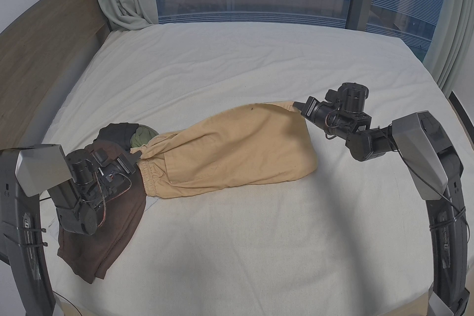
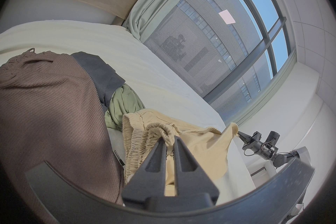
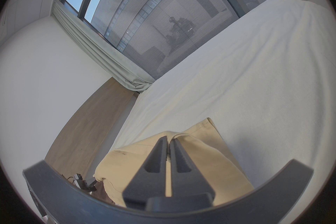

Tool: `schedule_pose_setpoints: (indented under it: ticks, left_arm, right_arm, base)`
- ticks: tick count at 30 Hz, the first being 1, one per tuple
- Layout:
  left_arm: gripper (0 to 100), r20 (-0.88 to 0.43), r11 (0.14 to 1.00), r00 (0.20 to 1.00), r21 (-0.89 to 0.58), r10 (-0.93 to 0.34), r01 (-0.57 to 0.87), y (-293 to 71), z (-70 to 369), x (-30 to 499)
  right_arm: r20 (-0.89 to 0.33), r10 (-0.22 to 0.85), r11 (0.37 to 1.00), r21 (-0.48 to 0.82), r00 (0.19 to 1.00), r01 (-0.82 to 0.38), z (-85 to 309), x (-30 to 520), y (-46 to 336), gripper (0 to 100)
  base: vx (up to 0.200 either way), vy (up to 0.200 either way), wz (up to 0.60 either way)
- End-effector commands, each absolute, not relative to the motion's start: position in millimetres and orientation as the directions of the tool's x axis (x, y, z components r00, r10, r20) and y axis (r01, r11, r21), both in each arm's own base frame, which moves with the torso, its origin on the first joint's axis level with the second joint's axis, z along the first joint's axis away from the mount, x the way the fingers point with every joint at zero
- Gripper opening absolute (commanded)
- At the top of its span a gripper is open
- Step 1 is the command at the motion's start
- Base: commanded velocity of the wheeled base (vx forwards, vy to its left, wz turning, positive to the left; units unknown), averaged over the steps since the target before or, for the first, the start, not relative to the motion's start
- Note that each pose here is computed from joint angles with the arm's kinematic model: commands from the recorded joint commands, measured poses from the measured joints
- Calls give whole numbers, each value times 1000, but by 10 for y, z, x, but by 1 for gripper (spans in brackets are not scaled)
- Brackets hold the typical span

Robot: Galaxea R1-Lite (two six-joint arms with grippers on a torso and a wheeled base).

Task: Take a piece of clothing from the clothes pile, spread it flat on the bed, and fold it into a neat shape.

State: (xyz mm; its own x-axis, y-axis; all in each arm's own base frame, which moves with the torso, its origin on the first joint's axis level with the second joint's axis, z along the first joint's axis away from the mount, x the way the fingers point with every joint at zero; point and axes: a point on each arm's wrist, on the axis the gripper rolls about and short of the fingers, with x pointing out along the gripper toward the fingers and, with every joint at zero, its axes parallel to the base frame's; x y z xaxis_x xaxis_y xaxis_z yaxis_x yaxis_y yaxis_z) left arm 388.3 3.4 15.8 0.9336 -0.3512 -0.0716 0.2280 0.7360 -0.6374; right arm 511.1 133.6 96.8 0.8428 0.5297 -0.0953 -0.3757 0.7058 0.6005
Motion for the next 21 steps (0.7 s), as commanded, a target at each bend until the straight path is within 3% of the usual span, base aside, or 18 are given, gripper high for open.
schedule_pose_setpoints:
  ticks: [1,3,4,5,6,16,21]
  left_arm:
    - [0,-75,735,934,-640,-350,224,35,110,3911]
    - [0,-68,736,934,-637,-350,229,35,120,3928]
    - [0,-64,738,935,-634,-348,232,36,117,3946]
    - [0,-61,738,936,-633,-347,232,43,112,3961]
    - [100,-58,738,936,-633,-347,234,43,117,3966]
    - [100,-9,738,936,-618,-351,271,30,322,3958]
    - [100,30,714,925,-626,-380,314,-42,663,3743]
  right_arm:
    - [-95,530,705,601,843,-376,887,5165,1341,0]
    - [-87,531,704,599,843,-382,899,5171,1343,0]
    - [-83,533,702,599,842,-385,903,5172,1352,100]
    - [-77,533,701,597,843,-389,905,5185,1347,100]
    - [-70,532,701,596,844,-392,905,5201,1350,100]
    - [-24,499,709,585,866,-393,1060,5232,1301,100]
    - [-69,510,714,589,858,-377,1334,4822,1221,100]
  base:
    - [0,0,0]
    - [0,0,0]
    - [0,0,0]
    - [0,0,0]
    - [0,0,0]
    - [0,0,0]
    - [0,0,0]
